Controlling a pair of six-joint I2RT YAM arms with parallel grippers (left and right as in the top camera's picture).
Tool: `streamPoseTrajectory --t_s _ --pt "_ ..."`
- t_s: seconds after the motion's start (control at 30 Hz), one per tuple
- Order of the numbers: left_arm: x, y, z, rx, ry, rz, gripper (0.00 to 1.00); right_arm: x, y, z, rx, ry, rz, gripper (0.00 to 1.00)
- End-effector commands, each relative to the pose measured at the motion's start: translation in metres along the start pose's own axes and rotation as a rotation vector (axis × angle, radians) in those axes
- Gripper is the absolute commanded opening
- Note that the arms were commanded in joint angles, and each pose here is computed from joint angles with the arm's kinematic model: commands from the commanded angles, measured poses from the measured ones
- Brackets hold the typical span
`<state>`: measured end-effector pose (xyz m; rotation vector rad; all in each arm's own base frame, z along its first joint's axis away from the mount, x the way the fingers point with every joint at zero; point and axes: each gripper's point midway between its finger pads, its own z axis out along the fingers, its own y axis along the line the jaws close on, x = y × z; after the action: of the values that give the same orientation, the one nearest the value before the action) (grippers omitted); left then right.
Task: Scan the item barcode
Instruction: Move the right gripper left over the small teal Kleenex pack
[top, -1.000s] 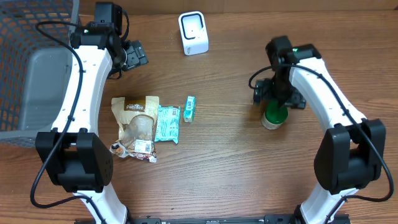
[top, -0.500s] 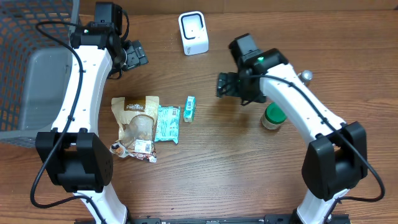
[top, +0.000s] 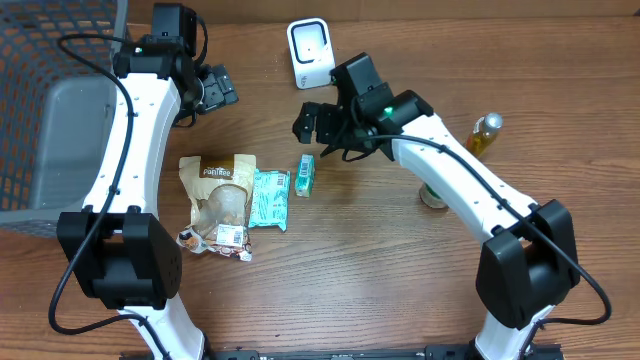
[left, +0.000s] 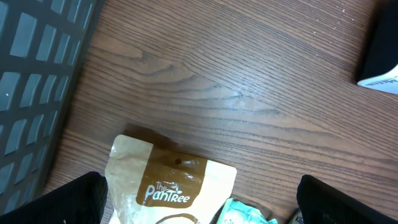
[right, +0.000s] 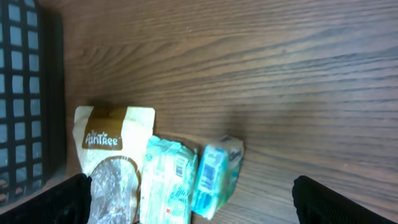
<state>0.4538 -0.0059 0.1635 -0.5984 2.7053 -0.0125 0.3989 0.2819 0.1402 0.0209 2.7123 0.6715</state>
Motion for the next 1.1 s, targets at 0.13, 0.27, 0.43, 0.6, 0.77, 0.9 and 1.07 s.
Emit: streamPoseTrajectory --t_s 0.13,0.27,0.43,0.6,0.77,0.9,1.07 --pt "-0.006 -0.003 -0.010 0.019 -0.027 -0.012 1.00 0.007 0.026 0.012 -0.041 -0.002 -0.044 1.00" --pt "-0.006 -0.003 -0.010 0.019 -0.027 -0.012 1.00 0.010 0.029 0.015 -0.044 0.003 -0.052 1.00" --pt "-0.006 -0.003 -0.010 0.019 -0.027 -0.012 1.00 0.010 0.029 0.015 -0.043 0.004 -0.052 1.00" --pt "-0.006 -0.003 -0.010 0.019 -0.027 -0.013 1.00 0.009 0.028 0.015 -0.043 0.002 -0.050 1.00" --pt "-0.006 -0.003 -0.010 0.019 -0.027 -0.012 1.00 0.005 0.031 0.015 -0.055 -0.016 -0.055 1.00" --pt "-0.006 -0.003 -0.010 0.019 -0.027 -0.013 1.00 -0.003 0.020 0.015 0.010 -0.063 -0.053 1.00" --pt "-0.006 -0.003 -0.010 0.019 -0.027 -0.012 1.00 -0.005 0.010 0.016 0.062 -0.082 -0.053 1.00"
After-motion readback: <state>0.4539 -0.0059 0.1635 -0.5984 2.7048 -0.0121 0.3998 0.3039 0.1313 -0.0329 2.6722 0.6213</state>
